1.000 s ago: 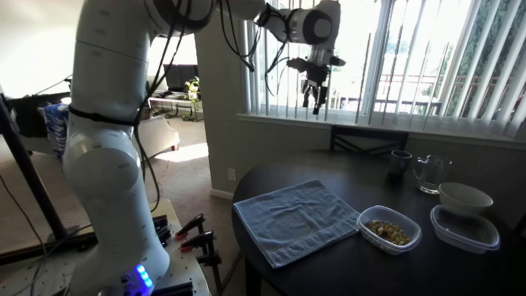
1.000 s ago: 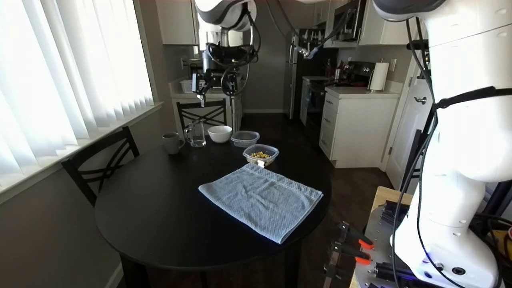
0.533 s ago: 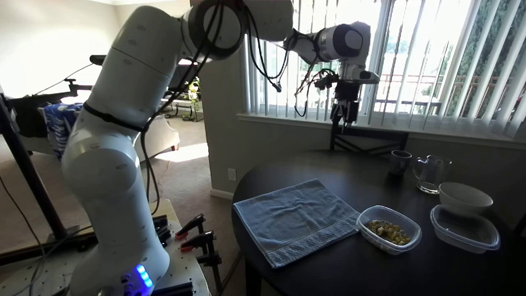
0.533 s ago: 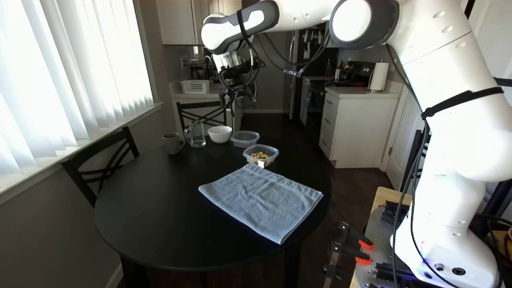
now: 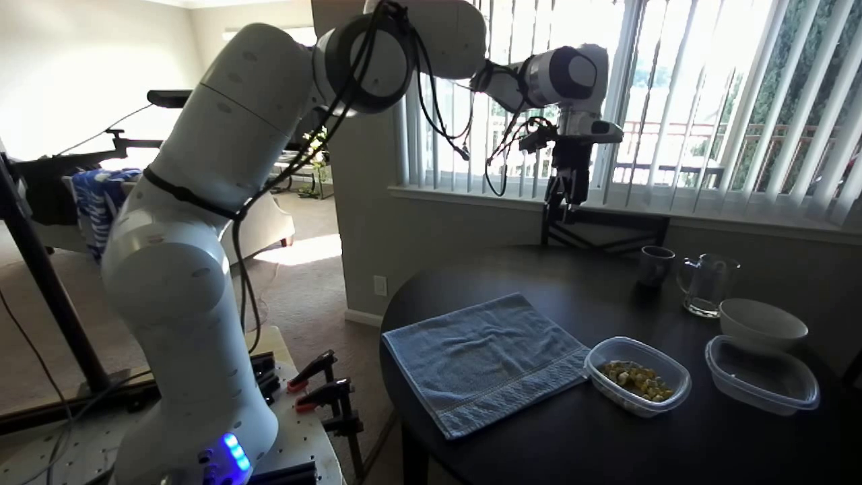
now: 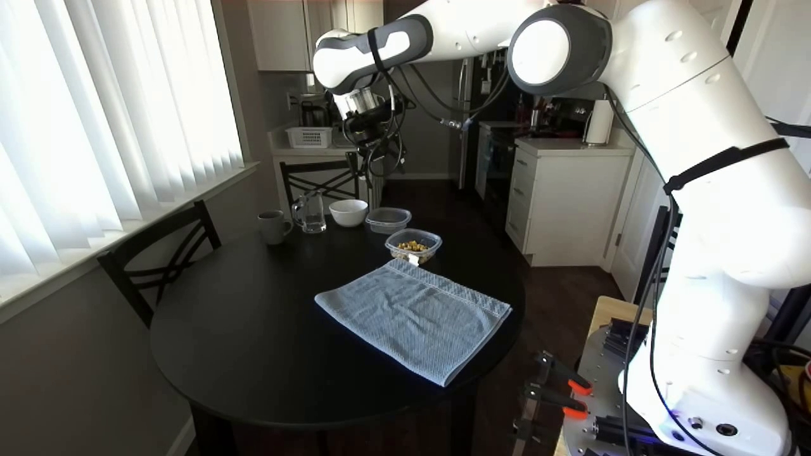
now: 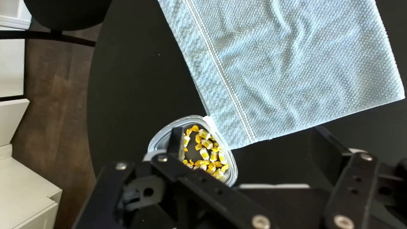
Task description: Pour the contents from the bowl onto the blue towel
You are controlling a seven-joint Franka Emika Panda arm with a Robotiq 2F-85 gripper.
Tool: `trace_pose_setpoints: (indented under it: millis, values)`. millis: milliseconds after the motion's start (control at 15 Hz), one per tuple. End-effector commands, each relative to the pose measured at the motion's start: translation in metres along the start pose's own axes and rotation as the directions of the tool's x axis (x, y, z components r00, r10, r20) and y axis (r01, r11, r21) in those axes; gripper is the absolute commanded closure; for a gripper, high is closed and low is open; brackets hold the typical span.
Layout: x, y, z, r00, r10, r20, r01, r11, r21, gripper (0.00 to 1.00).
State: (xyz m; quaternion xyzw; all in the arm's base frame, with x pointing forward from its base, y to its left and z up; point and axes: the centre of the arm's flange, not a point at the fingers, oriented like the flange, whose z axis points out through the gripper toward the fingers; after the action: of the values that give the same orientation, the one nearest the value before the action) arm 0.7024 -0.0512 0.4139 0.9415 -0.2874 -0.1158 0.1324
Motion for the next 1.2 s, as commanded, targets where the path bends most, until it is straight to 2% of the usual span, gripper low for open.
trace_pose_setpoints:
  millis: [0, 67, 200, 400, 667, 867, 1133]
  values:
    - [0.007, 0.005, 0.02, 0.996, -0.018, -0.09, 0.017, 1.0, -0.004, 0.0]
    - [0.025, 0.008, 0.036, 0.991, -0.008, -0.135, 0.004, 1.0, -0.029, 0.0]
    - [0.055, 0.015, 0.066, 0.987, -0.025, -0.156, 0.013, 0.997, -0.079, 0.0]
    - [0.09, 0.024, 0.123, 0.989, -0.084, -0.118, 0.066, 0.987, -0.149, 0.0]
    - [0.118, 0.024, 0.194, 0.974, -0.222, -0.038, 0.215, 0.969, -0.122, 0.0]
    - [0.12, 0.017, 0.225, 0.927, -0.375, 0.023, 0.375, 0.919, -0.119, 0.0]
    - [0.112, 0.005, 0.24, 0.828, -0.556, 0.071, 0.561, 0.82, -0.115, 0.0]
